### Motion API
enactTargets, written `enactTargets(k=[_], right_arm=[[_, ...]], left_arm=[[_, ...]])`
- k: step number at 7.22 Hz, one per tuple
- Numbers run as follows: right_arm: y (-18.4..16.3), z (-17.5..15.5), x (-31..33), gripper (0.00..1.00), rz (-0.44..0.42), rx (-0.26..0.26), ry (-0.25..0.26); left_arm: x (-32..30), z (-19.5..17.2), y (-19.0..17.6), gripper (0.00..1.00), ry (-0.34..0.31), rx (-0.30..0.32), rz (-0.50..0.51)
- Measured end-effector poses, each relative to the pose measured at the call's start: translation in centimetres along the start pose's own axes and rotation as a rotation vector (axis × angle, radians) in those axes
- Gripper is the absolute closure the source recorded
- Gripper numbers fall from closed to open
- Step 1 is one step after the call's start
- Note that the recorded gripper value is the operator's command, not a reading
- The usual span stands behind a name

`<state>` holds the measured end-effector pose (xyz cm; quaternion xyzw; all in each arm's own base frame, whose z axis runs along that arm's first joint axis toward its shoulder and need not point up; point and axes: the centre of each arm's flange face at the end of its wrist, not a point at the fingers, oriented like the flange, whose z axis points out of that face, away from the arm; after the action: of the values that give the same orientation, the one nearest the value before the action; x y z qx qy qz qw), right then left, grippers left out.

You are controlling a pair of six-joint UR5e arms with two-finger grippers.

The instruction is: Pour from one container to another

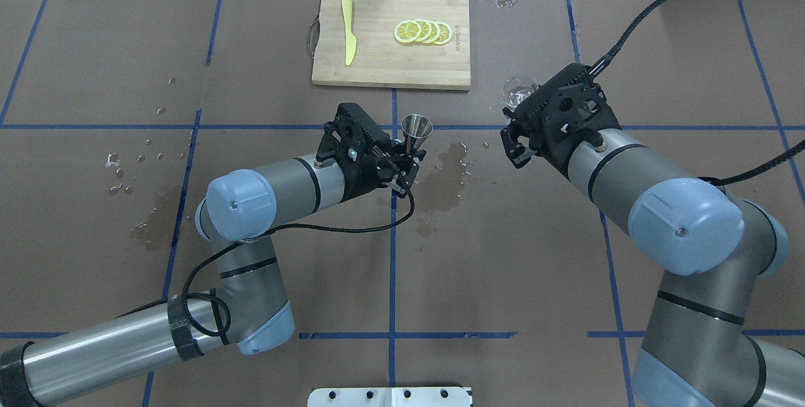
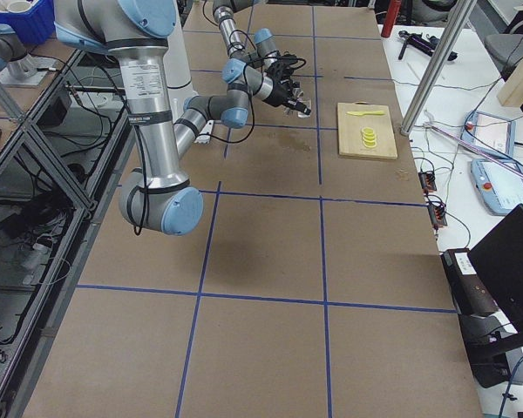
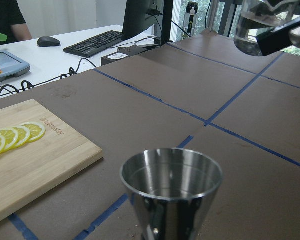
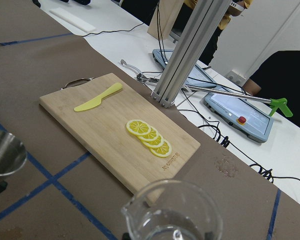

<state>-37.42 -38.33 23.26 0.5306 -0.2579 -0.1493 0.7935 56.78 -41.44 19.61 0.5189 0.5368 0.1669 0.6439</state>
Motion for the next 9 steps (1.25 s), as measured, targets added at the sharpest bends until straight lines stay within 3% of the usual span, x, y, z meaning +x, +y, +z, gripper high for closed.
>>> enactTargets(k=[4, 9], right_arm=[[-3.2, 0.6, -2.3, 1.0, -0.167, -0.072, 0.022], [-3.9, 1.8, -3.7, 1.0, -0.333, -0.121, 0.03]], left_arm=[[0.9, 1.7, -0.7, 1.0, 0.006, 0.002, -0.005], [1.5, 2.0, -0.7, 1.0, 0.014, 0.003, -0.006]])
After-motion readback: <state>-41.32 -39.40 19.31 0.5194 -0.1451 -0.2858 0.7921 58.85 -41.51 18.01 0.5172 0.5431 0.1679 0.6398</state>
